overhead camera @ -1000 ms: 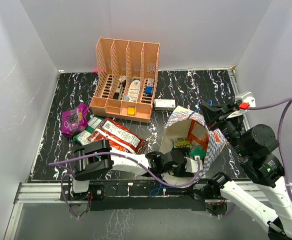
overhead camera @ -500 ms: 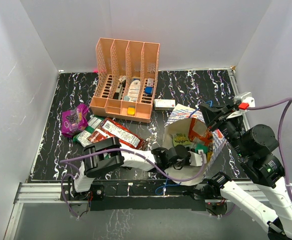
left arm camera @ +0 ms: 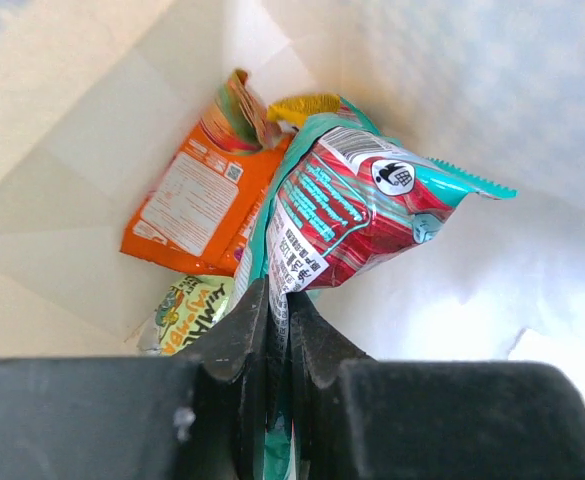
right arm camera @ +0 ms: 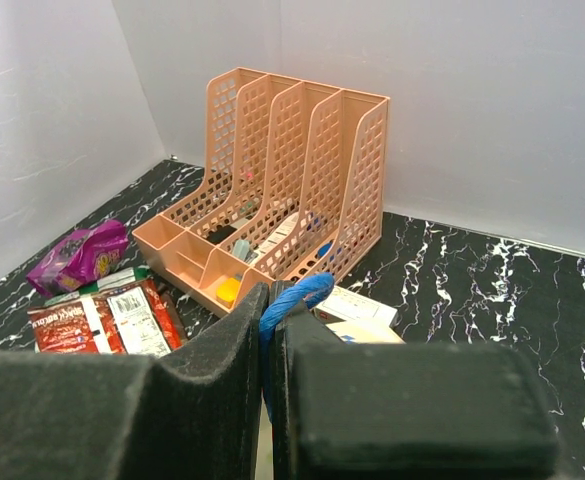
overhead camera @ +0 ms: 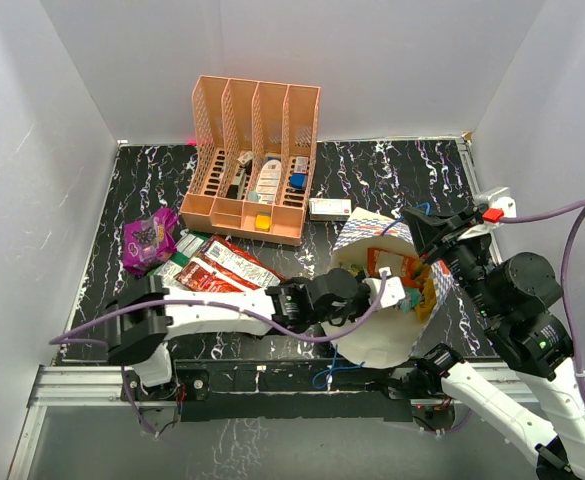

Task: Take the snacks out of the paper bag
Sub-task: Take out the snack from the paper bag.

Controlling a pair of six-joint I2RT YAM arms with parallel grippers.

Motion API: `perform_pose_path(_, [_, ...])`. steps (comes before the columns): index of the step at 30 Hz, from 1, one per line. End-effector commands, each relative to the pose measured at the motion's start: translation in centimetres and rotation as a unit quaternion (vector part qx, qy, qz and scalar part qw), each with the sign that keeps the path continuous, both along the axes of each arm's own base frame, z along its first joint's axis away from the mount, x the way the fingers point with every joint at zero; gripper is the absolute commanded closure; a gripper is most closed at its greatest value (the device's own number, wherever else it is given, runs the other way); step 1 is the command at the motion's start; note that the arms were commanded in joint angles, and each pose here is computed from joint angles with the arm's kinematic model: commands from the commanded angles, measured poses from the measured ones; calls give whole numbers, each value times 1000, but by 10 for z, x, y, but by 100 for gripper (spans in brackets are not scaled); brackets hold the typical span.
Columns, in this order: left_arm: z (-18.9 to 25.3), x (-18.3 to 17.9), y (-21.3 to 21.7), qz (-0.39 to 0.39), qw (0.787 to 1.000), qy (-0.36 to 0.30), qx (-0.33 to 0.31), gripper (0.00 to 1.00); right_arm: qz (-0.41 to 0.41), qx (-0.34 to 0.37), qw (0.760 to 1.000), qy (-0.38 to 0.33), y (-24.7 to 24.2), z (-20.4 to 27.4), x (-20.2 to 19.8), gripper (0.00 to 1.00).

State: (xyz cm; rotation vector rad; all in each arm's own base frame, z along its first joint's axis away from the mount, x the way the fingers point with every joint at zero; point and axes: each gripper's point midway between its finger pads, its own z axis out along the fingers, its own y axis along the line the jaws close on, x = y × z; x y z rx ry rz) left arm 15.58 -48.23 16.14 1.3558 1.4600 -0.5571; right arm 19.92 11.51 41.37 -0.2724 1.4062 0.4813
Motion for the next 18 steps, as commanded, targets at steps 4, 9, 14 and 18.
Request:
perform_pose_path(4, [104, -20, 28, -14, 994, 27, -105, 100, -8, 28, 998, -49, -10, 28, -10, 93])
perform_pose_path(9, [155, -28, 52, -1, 986, 54, -159, 100, -1, 33, 998, -49, -8, 27, -11, 93])
perform_pose_path(14, [198, -34, 84, 24, 973, 87, -214, 100, 11, 37, 998, -43, -4, 23, -13, 93])
perform_pose_path(18, [219, -41, 114, 40, 967, 116, -224, 100, 14, 39, 998, -40, -2, 19, -12, 93])
